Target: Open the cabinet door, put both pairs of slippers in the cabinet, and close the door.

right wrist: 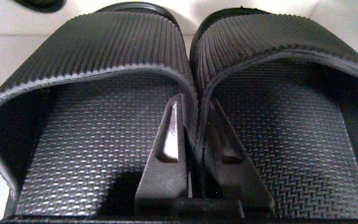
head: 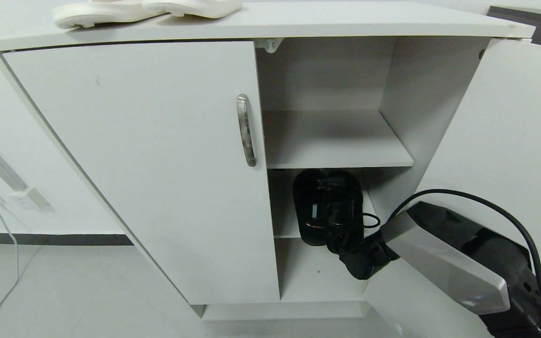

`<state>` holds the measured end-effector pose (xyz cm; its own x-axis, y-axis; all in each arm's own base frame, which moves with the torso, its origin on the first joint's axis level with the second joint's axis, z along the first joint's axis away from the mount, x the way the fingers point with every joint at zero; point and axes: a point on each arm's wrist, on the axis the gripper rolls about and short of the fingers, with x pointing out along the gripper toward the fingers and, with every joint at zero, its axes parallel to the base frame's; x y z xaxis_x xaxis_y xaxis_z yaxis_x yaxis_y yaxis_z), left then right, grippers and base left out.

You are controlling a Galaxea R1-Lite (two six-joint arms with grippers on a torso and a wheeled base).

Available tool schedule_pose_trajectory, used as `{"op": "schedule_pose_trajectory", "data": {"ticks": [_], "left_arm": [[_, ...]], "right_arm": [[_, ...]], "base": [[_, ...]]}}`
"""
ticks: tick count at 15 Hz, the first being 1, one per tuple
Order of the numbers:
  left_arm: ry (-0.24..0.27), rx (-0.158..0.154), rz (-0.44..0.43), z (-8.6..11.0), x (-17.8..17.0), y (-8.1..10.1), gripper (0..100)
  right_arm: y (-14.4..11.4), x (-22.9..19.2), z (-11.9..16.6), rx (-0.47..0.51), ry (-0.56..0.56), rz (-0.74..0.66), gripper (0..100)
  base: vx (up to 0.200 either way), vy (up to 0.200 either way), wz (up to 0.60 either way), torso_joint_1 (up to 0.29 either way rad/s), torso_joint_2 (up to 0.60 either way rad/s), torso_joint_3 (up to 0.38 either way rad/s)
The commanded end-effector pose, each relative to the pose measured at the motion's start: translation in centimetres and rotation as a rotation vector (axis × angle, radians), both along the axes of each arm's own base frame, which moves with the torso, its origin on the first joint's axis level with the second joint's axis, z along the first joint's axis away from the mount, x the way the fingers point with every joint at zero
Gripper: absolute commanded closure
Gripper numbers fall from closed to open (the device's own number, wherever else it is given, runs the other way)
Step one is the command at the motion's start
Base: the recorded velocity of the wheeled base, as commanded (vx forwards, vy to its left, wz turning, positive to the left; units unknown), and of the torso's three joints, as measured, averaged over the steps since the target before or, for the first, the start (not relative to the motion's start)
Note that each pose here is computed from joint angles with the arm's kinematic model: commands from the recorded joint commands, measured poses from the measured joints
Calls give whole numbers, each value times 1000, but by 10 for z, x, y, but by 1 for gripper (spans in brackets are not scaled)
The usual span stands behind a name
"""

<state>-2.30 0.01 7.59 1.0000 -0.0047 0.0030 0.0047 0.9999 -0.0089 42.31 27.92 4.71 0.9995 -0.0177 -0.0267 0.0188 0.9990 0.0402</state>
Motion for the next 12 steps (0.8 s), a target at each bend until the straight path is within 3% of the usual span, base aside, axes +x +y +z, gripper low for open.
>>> {"op": "schedule_pose_trajectory", "data": {"ticks": [1, 12], "left_arm": [[1, 0, 2, 0, 0, 0, 100], [1, 0, 3, 0, 0, 0, 100]], "right_arm": [[0, 2, -4, -1, 2, -3, 100], [0, 3, -8, -1, 8, -4, 100]], "base": [[0, 0, 0, 0, 0, 0], [0, 0, 0, 0, 0, 0]]}}
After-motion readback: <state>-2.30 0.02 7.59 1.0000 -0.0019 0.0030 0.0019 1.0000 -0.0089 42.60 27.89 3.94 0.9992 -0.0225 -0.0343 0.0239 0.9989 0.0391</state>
